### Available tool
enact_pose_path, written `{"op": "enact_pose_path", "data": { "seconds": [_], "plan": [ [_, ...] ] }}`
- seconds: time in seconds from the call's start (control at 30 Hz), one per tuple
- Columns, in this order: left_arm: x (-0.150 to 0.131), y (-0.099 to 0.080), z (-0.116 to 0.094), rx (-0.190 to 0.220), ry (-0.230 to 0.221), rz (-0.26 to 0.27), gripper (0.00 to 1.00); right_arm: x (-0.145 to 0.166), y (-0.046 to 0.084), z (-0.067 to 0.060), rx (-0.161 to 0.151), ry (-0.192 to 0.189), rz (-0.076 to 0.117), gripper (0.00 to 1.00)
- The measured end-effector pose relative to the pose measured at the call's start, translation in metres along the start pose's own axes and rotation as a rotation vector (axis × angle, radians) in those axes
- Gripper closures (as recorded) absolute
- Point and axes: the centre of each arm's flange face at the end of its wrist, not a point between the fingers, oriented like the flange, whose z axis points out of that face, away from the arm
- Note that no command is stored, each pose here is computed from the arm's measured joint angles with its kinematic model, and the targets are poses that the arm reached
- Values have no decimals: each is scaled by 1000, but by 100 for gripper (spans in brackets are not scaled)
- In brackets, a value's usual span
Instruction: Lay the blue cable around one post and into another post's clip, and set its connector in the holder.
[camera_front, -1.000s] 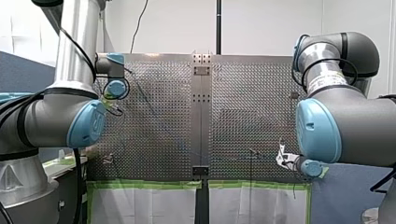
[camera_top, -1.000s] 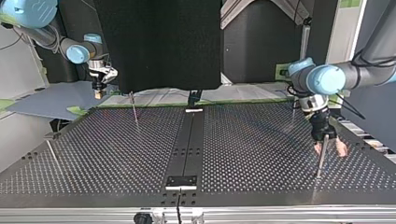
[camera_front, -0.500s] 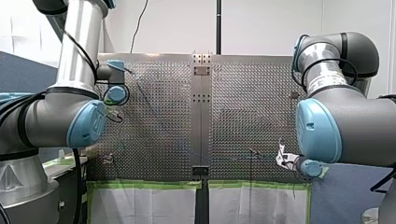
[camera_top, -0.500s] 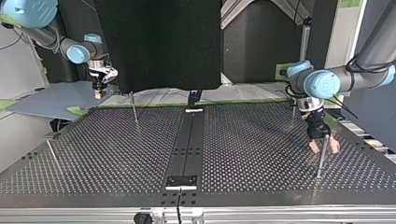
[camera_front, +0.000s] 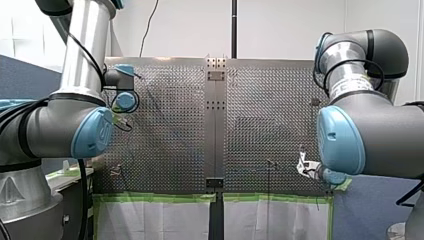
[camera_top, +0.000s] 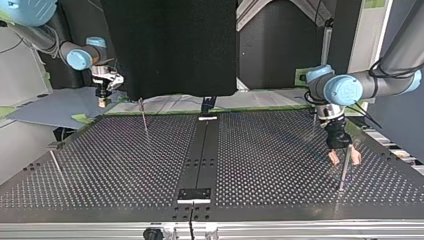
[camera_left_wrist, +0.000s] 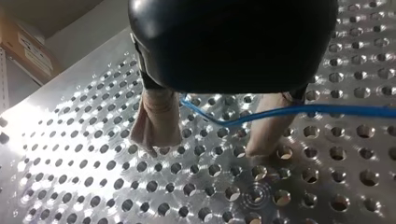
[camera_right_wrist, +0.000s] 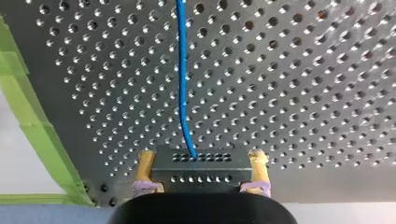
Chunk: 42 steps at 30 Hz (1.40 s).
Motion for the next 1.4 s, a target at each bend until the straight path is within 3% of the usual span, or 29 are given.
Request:
{"op": "enact_pose_path", "data": {
  "seconds": [0.1, 0.23, 0.63, 1.17, 1.4],
  "plan": [
    [1, 0, 0, 1, 2, 1, 0, 10, -5, -6, 3, -5, 3, 100],
    [1, -1, 0, 1, 2, 2, 0, 24, -15, -17, 5, -5, 26, 100],
    [3, -2, -2, 2, 7, 2, 0, 76, -50, -25, 33, 7, 81, 100],
    [5, -3, -2, 7, 15, -1, 0, 156, -83, -37, 75, 59, 71, 100],
    [5, -3, -2, 9, 16, -2, 0, 198, -86, -41, 85, 129, 78, 100]
  ]
}}
